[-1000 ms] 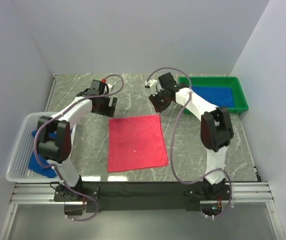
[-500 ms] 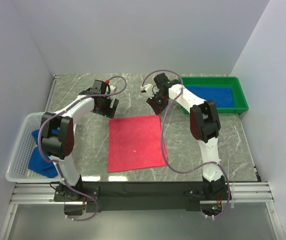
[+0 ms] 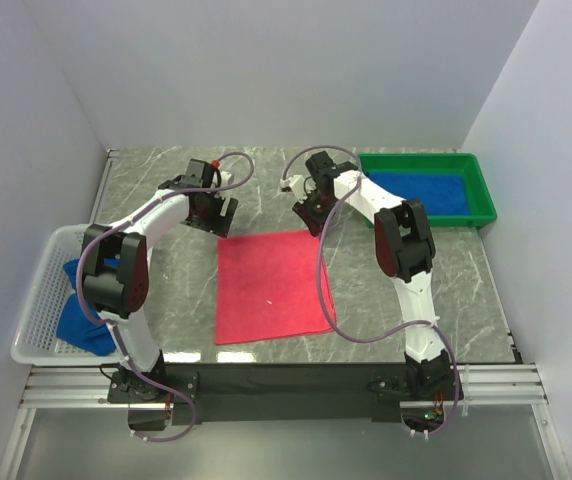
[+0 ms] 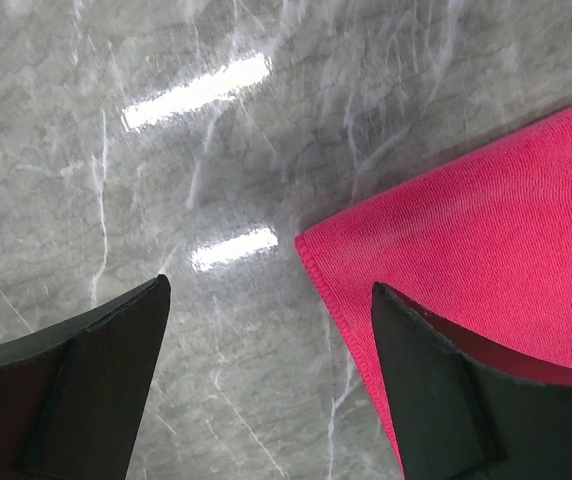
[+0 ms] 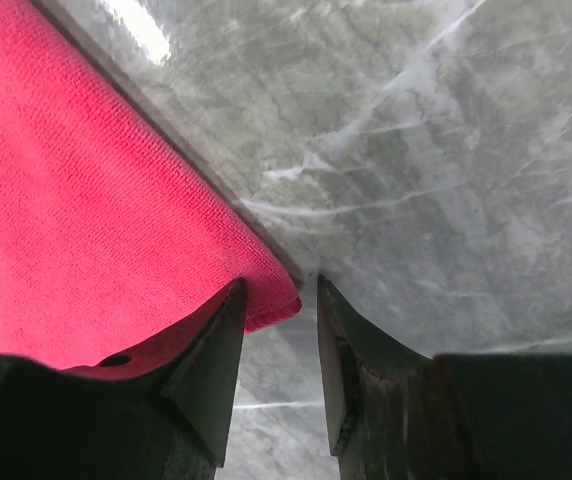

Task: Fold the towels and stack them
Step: Fold the towel

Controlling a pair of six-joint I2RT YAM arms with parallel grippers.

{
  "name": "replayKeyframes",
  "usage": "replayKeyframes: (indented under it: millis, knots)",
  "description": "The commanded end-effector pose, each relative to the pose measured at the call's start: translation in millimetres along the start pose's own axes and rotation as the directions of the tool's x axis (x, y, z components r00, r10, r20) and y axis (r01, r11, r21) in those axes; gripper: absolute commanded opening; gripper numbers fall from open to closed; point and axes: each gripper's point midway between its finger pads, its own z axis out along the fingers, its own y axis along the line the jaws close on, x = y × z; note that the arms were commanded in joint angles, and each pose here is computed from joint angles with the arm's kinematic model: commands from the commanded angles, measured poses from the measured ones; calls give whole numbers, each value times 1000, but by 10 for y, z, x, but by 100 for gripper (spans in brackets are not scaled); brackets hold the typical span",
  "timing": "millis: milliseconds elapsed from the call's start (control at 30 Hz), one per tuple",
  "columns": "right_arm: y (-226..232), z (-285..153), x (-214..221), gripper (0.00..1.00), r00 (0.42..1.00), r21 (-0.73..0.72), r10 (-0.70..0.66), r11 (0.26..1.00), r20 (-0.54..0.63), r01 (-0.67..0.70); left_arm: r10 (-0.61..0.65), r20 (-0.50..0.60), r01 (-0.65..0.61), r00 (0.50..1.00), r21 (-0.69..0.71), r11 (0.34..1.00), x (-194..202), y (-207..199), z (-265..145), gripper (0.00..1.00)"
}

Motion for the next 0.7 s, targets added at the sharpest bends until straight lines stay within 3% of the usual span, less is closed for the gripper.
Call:
replayKeyframes:
  millis: [0, 133, 267, 433, 467, 667]
  knots:
    - [-76, 8, -46, 41, 1000, 18, -15, 1000, -6, 15, 15, 15, -15, 1000, 10, 1000, -131, -39, -42, 87]
    - [-113, 28, 31, 40, 999, 35, -15, 999, -39, 16, 12, 19, -12, 1000, 23, 1000, -159, -63, -27, 87]
    - [-83, 32, 51, 24, 999, 29, -23, 999, -36, 24, 18, 9, -18, 1000, 36, 999, -183, -81, 35, 84]
    - [-55, 48, 65, 6, 998, 29, -33, 999, -47, 34, 33, -7, -33, 999, 60, 998, -180, -108, 186, 70]
    - [-57, 53, 79, 4, 998, 32, -32, 999, -50, 34, 41, -10, -40, 999, 72, 997, -177, -131, 205, 63]
    - [-43, 71, 119, 2, 998, 32, -33, 999, -54, 35, 68, -24, -64, 997, 128, 990, -159, -215, 277, 50]
